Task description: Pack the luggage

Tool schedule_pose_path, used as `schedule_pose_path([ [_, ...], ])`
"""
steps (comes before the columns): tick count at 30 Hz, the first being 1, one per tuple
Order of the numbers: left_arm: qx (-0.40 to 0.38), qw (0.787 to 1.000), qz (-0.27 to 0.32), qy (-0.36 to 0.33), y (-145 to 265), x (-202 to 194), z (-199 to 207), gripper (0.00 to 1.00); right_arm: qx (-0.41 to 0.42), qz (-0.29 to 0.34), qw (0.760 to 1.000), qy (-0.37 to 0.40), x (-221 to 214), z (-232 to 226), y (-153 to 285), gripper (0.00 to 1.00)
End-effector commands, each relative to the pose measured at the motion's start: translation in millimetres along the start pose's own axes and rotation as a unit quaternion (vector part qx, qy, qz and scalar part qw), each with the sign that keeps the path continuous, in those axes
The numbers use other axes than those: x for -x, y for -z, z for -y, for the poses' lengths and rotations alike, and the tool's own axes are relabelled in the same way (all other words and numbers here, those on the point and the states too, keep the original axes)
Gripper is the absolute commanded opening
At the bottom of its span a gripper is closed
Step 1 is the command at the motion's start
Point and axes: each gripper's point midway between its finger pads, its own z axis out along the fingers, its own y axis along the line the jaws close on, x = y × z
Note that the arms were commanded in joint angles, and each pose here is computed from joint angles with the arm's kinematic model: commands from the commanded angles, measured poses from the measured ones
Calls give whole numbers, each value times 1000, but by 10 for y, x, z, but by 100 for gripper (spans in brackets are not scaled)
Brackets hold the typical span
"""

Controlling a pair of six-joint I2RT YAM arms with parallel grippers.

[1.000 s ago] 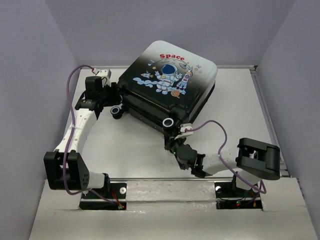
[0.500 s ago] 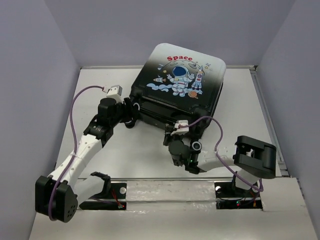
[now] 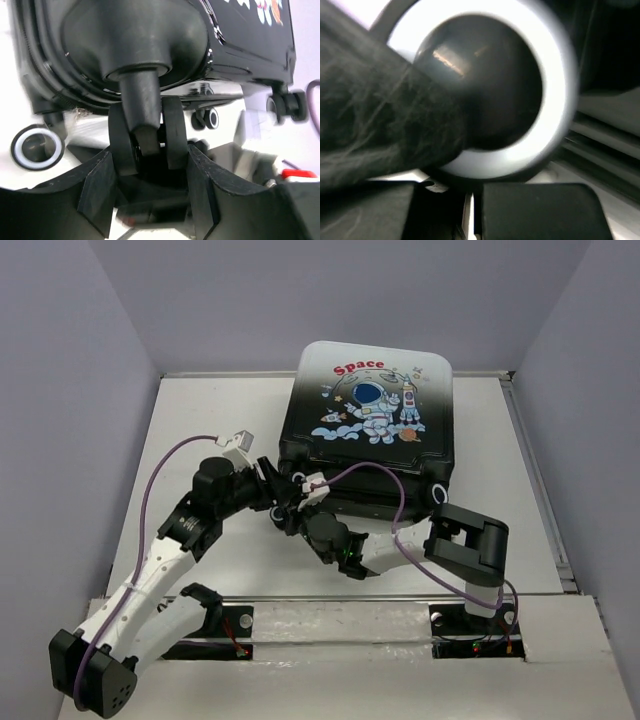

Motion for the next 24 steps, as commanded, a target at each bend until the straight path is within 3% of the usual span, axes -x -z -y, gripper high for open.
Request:
schedule_pose_path([
  [1,-234,970,48,-52,581,331,1217,6,260,20,961,-88,267,-1297,193,7],
  [5,-229,970,60,-46,676,333,1209,6,273,43,954,-119,387,-1368,132,7],
  [12,-221,974,52,-19,504,234,1044,6,246,46,960,-129,473,-875,567,7],
  [13,-220,974,52,-18,484,232,1032,6,220,4,969,-113,193,-639,669,7],
  [15,-219,974,54,-18,431,250,1023,6,184,-19,977,-109,93,-378,796,9],
  [19,-232,972,42,-15,307,202,1078,6,83,-131,986,-56,-362,252,1074,24],
  [21,-236,971,28,-9,204,137,1109,6,66,-138,986,-66,-351,435,1172,36],
  [24,-251,968,6,-10,58,-7,1272,6,42,-126,989,-69,-231,618,1222,44],
])
